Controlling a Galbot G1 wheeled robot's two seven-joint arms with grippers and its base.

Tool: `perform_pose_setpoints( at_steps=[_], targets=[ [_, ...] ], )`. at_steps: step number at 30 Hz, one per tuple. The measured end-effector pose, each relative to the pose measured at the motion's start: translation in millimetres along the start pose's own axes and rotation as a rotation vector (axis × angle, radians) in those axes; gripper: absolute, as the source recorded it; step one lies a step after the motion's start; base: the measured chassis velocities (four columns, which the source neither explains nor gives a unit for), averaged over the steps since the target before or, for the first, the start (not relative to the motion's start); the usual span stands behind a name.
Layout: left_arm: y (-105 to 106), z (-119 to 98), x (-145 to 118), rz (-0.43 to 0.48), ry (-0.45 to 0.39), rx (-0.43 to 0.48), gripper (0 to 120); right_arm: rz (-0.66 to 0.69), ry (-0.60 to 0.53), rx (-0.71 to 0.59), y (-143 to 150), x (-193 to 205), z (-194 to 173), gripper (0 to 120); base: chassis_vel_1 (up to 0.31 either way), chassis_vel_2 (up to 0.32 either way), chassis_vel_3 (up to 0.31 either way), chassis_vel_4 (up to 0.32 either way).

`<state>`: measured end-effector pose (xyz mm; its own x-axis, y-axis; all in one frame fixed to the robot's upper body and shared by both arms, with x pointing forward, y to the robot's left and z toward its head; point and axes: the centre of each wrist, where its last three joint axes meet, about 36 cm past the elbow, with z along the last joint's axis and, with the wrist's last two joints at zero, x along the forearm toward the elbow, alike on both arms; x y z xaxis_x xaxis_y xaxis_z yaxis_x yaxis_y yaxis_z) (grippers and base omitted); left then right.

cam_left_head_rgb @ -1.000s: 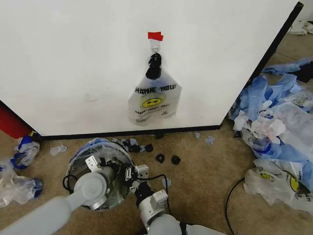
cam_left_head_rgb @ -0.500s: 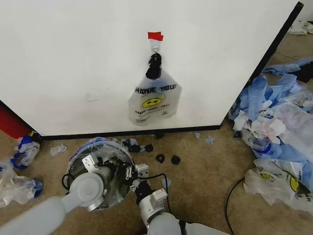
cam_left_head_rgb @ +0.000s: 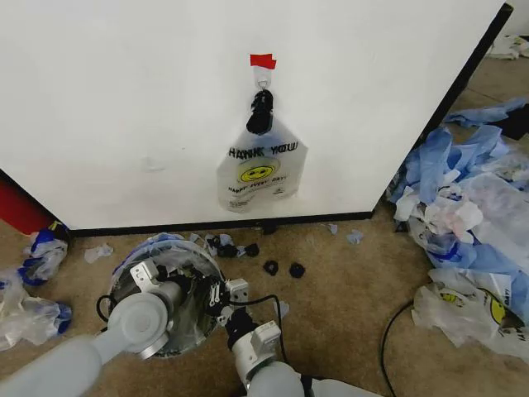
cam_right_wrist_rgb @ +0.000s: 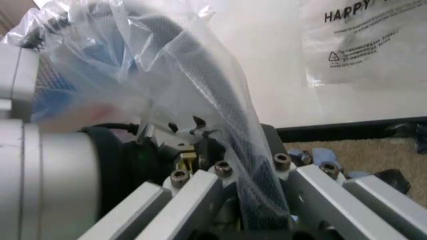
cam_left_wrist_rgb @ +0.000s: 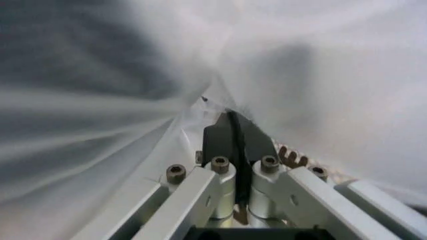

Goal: Pick up the garbage bag from the wall and place it over the trash bin.

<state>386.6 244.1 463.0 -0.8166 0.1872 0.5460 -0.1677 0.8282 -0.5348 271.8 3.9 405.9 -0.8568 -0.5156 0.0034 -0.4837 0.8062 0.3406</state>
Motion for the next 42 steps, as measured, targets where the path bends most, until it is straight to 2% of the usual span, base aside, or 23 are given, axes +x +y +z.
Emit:
perform_pose_setpoints(
  at_steps=[12, 25, 31, 42],
  targets=[
    [-4.3, 11.8, -10.9, 0.036, -0.03, 0.024, 0, 0.001, 0.004, 0.009, -2.3, 4.7, 4.1, 0, 0.0, 0.0, 0.0, 0.0],
    [-14.2, 23.4, -2.3, 0.033, 0.028, 0.036, 0, 0.026, -0.048, 0.02, -8.7, -22.6, -9.1, 0, 0.0, 0.0, 0.0, 0.0],
    [-17.6, 28.7, -3.7, 0.029, 0.056, 0.033, 0, 0.019, -0.049, 0.013, -7.0, -23.2, -14.4, 0, 0.0, 0.0, 0.0, 0.0],
    [-19.6, 22.5, -9.9, 0.021, 0.053, 0.03, 0, 0.007, -0.036, 0.015, -5.6, -17.6, -10.8, 0, 0.0, 0.0, 0.0, 0.0]
  ],
)
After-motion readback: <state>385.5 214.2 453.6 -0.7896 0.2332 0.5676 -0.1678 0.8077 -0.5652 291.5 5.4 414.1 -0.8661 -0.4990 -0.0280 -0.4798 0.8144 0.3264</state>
